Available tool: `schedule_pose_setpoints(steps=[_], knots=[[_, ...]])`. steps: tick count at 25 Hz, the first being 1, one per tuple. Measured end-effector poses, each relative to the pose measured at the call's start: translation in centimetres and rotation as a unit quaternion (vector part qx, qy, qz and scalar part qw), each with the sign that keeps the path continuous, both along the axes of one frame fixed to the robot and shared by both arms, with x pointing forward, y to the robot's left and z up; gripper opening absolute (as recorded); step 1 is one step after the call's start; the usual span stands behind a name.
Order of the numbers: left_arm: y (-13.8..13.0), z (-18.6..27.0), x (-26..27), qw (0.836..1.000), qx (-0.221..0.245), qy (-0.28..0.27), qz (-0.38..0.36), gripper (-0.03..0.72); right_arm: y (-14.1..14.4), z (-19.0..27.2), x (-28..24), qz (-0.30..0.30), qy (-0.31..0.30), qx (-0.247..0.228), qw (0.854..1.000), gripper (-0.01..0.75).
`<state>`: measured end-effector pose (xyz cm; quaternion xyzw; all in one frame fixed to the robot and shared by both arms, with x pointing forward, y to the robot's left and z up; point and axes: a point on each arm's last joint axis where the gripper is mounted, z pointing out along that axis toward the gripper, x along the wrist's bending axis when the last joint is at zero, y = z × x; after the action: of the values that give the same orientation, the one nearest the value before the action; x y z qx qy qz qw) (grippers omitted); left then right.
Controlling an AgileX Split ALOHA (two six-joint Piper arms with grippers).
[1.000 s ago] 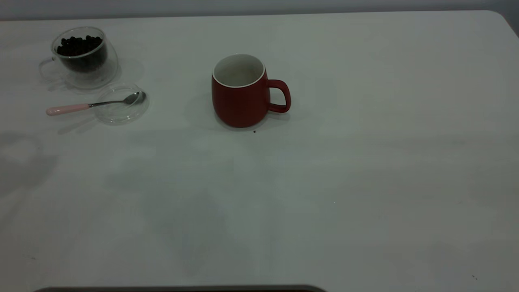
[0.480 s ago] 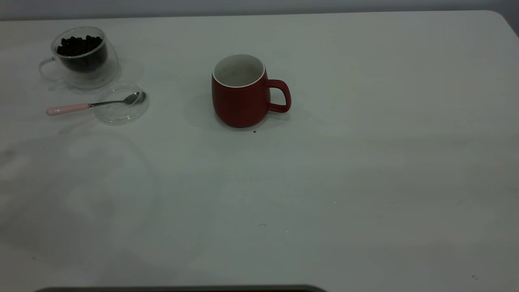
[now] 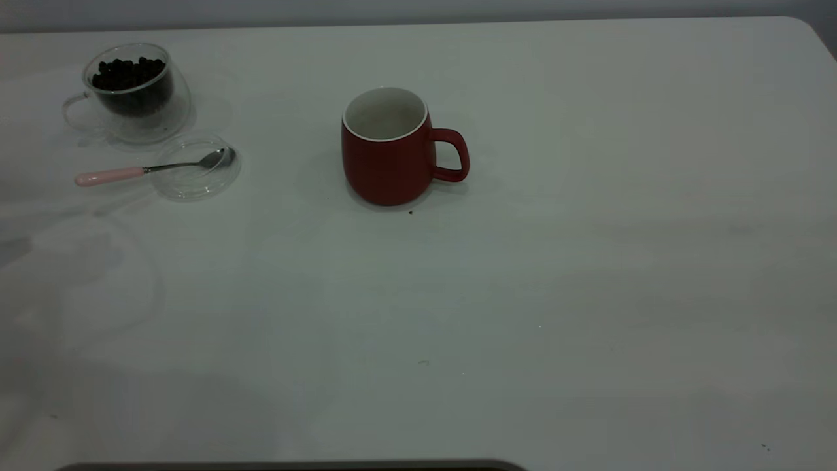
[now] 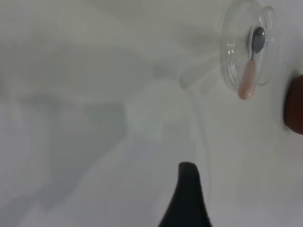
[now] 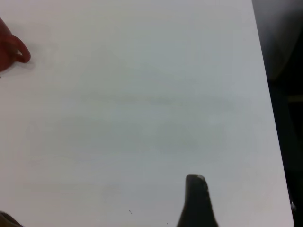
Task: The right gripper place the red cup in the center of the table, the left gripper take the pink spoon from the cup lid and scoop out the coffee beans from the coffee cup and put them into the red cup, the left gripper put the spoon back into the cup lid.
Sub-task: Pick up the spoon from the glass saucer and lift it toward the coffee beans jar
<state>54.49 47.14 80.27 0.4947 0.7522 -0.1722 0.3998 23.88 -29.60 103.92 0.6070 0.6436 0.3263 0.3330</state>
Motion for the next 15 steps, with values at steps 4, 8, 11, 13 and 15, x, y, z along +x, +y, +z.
schedule_pose_setpoints(steps=[4, 8, 11, 13, 15], knots=[[-0.7, -1.8, 1.3, 1.0, -0.026, -0.01, -0.006, 0.696, 0.0, 0.0, 0.0, 0.0, 0.0, 0.0, 1.0, 0.591], [-2.3, -2.7, 2.5, 0.999, -0.044, -0.03, -0.006, 0.696, 0.0, 0.0, 0.0, 0.0, 0.0, 0.0, 1.0, 0.591], [-3.5, -3.3, 3.2, 0.998, -0.058, -0.034, -0.001, 0.696, 0.0, 0.0, 0.0, 0.0, 0.0, 0.0, 1.0, 0.591], [-4.2, -3.7, 3.5, 0.997, -0.063, -0.036, -0.003, 0.695, 0.0, 0.0, 0.0, 0.0, 0.0, 0.0, 1.0, 0.591], [-4.9, -3.9, 3.8, 0.997, -0.068, -0.038, -0.001, 0.695, 0.0, 0.0, 0.0, 0.0, 0.0, 0.0, 1.0, 0.591]])
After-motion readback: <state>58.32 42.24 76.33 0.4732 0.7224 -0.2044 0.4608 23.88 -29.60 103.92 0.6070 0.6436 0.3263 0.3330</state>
